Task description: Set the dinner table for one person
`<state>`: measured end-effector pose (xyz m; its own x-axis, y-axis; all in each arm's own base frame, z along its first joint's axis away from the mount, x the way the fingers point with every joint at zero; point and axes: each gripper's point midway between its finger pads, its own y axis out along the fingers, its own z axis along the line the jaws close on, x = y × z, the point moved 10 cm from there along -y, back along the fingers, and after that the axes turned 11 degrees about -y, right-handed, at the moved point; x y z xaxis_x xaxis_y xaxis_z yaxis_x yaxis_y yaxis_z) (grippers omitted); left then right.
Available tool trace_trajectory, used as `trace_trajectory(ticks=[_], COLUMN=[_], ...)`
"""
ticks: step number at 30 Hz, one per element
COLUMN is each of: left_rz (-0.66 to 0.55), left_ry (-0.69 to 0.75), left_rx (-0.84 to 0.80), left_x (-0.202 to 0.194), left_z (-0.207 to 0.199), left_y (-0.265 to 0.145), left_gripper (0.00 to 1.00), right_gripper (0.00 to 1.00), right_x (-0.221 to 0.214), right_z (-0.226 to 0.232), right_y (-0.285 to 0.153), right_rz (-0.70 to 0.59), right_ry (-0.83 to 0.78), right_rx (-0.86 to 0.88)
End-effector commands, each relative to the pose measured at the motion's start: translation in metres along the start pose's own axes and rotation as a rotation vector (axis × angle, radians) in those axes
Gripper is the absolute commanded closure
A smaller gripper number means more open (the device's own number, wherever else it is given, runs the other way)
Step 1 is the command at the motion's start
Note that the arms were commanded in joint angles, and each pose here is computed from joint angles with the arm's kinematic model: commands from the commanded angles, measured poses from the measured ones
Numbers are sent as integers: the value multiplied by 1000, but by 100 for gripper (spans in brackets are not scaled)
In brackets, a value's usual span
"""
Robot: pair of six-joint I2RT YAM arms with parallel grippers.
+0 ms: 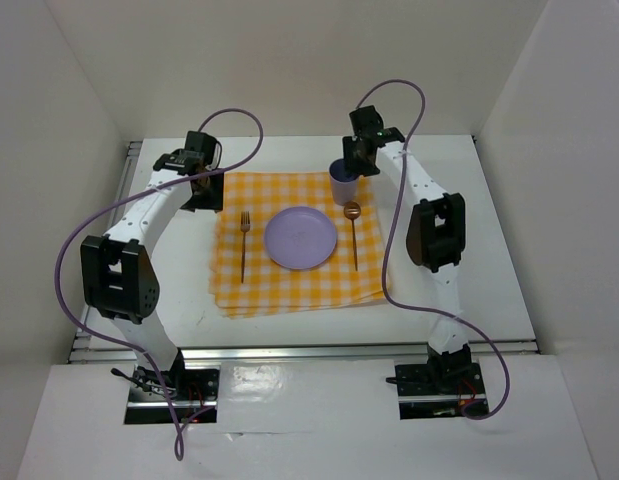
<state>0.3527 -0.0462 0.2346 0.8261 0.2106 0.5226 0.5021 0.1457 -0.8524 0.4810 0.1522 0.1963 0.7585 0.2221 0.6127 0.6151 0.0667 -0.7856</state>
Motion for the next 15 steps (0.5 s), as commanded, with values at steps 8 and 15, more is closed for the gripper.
trace_trajectory(ticks=[8, 15], left_rz=[-35, -50], left_ry=[-1, -3], left_rx=[-33, -18], left_x=[3, 4], left_z=[2, 4], left_y=[-10, -13], left_gripper=[37, 37], right_gripper=[7, 0], right_x=[42, 73], right_z=[-4, -27], right_y=[-46, -141], right_rz=[-198, -472], right_ry=[8, 79], right_rx=[34, -64])
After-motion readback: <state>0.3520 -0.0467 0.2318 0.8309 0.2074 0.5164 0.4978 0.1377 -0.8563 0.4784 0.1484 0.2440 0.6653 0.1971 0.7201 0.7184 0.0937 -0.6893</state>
